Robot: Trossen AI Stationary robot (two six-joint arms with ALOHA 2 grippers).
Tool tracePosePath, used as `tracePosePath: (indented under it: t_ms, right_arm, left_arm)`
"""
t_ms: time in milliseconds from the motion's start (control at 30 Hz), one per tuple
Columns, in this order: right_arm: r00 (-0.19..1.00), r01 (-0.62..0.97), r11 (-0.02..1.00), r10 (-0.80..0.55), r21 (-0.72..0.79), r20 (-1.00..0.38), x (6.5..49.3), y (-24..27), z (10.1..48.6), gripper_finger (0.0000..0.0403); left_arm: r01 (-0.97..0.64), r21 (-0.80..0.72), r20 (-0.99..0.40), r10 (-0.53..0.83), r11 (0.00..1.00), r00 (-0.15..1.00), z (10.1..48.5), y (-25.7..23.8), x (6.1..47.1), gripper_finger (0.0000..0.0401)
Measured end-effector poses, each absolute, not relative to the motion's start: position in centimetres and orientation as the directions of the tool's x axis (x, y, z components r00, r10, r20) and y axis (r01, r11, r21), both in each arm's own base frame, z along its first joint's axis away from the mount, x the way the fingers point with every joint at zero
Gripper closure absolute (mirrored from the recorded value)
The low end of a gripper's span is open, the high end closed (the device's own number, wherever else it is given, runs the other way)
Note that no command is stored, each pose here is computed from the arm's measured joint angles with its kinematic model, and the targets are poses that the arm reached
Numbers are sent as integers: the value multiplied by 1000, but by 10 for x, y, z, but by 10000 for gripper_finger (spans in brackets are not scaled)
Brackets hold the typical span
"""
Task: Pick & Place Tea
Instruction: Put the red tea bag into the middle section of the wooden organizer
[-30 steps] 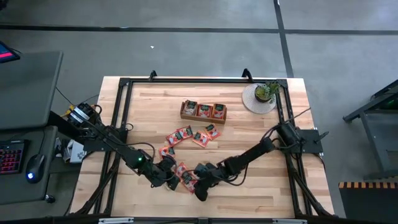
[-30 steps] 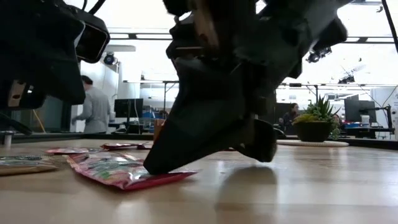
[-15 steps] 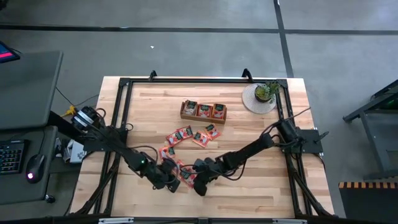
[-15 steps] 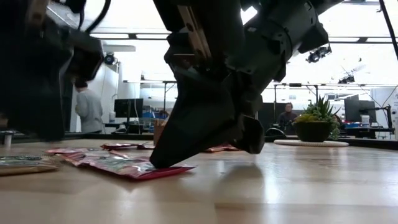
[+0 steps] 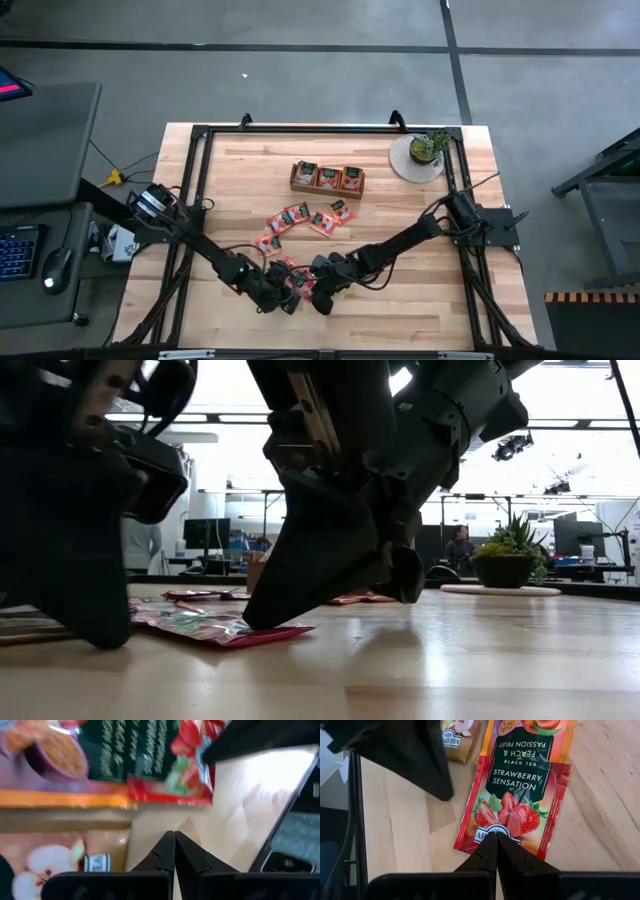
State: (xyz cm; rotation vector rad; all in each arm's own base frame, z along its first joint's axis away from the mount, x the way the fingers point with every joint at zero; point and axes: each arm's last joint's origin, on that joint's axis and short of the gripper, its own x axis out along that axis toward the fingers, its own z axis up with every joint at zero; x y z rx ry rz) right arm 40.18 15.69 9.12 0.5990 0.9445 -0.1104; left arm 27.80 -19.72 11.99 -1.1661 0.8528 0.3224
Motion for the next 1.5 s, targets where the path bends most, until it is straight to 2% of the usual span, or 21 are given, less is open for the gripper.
tracePosePath:
  t_ms: [133, 400, 567, 800, 1300, 1500]
  right_arm:
    - [595, 341, 833, 167, 435, -786, 400, 161, 91, 403]
    - [593, 333, 835, 177, 439, -786, 397, 170, 91, 403]
    - [590, 329, 831, 190, 448, -785, 394, 176, 91, 403]
    - [595, 300, 832, 219, 467, -773, 391, 186, 92, 403]
    - [601, 301, 820, 233, 487, -765, 385, 199, 93, 403]
    - [636, 297, 810, 228, 507, -737, 389, 198, 95, 403]
  left_arm:
    - [-636, -663, -736, -187, 395, 651, 119, -193, 280, 377]
    - [-633, -669, -731, -188, 390, 656, 121, -186, 286, 260]
    - [-650, -672, -730, -176, 355, 660, 121, -182, 288, 216]
    - [-680, -661, -739, -118, 317, 663, 119, -180, 287, 211]
    - [-697, -637, -761, -125, 328, 637, 116, -178, 285, 210]
    - [-687, -639, -760, -146, 347, 633, 116, -179, 285, 210]
